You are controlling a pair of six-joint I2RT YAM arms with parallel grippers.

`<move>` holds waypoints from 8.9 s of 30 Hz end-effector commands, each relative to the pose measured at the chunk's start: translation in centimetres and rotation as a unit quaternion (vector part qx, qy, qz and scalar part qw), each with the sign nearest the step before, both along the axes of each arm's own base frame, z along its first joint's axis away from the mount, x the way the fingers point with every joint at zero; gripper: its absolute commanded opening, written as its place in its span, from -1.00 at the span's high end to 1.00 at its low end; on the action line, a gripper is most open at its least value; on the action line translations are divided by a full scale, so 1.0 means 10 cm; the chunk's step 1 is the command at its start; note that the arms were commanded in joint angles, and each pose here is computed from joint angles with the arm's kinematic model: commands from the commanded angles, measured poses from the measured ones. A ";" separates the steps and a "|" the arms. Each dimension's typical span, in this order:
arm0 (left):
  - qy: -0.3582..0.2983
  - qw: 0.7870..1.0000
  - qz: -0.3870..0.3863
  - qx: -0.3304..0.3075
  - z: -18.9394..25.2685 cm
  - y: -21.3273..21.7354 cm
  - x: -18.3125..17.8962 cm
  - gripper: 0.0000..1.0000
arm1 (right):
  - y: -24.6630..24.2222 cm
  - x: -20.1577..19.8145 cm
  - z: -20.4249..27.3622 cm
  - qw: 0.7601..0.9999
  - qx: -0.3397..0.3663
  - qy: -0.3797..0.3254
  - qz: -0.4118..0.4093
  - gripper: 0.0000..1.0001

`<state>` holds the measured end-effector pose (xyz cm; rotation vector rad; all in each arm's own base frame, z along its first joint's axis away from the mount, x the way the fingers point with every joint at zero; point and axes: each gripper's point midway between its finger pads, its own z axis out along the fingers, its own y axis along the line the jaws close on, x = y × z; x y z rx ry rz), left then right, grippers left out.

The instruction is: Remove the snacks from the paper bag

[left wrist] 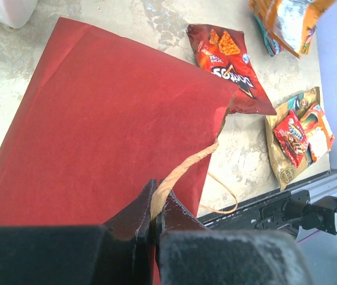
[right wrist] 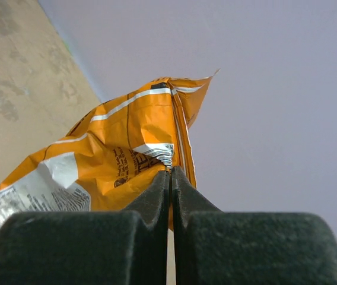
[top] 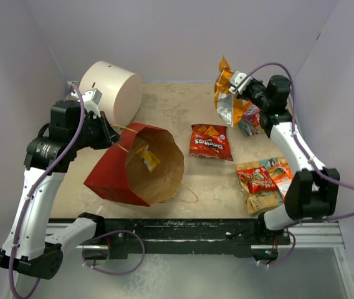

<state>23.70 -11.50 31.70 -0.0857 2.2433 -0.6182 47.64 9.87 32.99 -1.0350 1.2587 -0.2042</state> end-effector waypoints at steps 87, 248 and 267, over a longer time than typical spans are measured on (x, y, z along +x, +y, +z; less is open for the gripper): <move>0.054 0.997 0.050 -0.005 -0.44 0.16 -0.35 1.00 | 1.00 -0.75 -2.69 0.692 0.384 0.595 -0.138 -0.24; 0.018 0.996 0.035 -0.080 -0.16 0.08 -0.20 1.00 | 1.11 -1.16 -0.13 0.845 0.419 0.264 -0.201 0.73; -0.046 0.989 -0.133 -0.037 -0.19 -0.38 0.38 1.00 | 1.17 -1.13 -0.37 0.843 0.409 0.288 -0.199 0.73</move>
